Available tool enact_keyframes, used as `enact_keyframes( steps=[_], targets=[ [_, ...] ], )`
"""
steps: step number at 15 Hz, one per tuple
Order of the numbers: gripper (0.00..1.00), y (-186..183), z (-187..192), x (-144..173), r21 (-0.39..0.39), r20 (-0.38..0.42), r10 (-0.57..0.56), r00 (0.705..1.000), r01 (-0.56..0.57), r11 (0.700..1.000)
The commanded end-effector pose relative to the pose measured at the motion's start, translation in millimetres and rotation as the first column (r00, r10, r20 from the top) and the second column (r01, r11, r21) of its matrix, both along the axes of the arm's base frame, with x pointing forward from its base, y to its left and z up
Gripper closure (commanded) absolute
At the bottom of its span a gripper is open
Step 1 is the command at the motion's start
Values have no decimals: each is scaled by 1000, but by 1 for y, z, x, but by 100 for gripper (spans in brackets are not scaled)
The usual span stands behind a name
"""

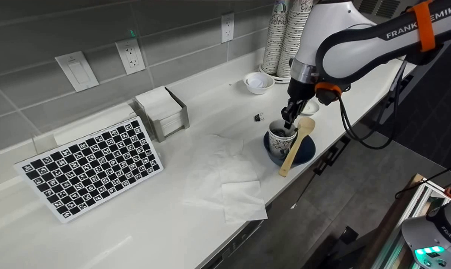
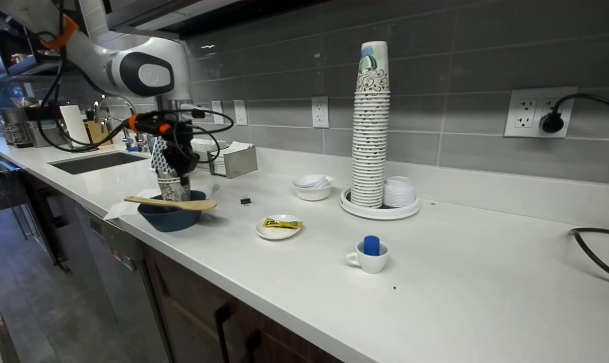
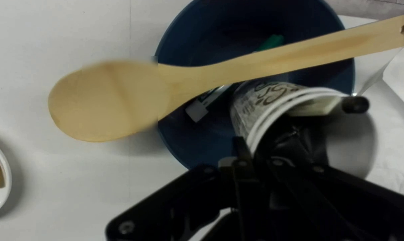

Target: Remove the cups from the blue bowl, put it on the serviette and then remove the marker from the cup and put it in the blue bowl

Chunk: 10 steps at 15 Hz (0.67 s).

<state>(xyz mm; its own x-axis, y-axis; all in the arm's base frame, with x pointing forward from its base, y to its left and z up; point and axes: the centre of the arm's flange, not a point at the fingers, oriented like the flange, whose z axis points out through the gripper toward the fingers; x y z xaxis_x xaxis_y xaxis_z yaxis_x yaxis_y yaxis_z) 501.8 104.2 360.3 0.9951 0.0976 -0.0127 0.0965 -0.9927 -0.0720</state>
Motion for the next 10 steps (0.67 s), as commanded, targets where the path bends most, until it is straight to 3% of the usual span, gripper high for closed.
enact_keyframes(
  steps=[1, 10],
  targets=[
    [99, 3, 14, 3, 26, 19, 12, 1000, -12, 1000],
    [99, -17, 77, 3, 67, 78, -37, 996, 32, 997]
  ],
)
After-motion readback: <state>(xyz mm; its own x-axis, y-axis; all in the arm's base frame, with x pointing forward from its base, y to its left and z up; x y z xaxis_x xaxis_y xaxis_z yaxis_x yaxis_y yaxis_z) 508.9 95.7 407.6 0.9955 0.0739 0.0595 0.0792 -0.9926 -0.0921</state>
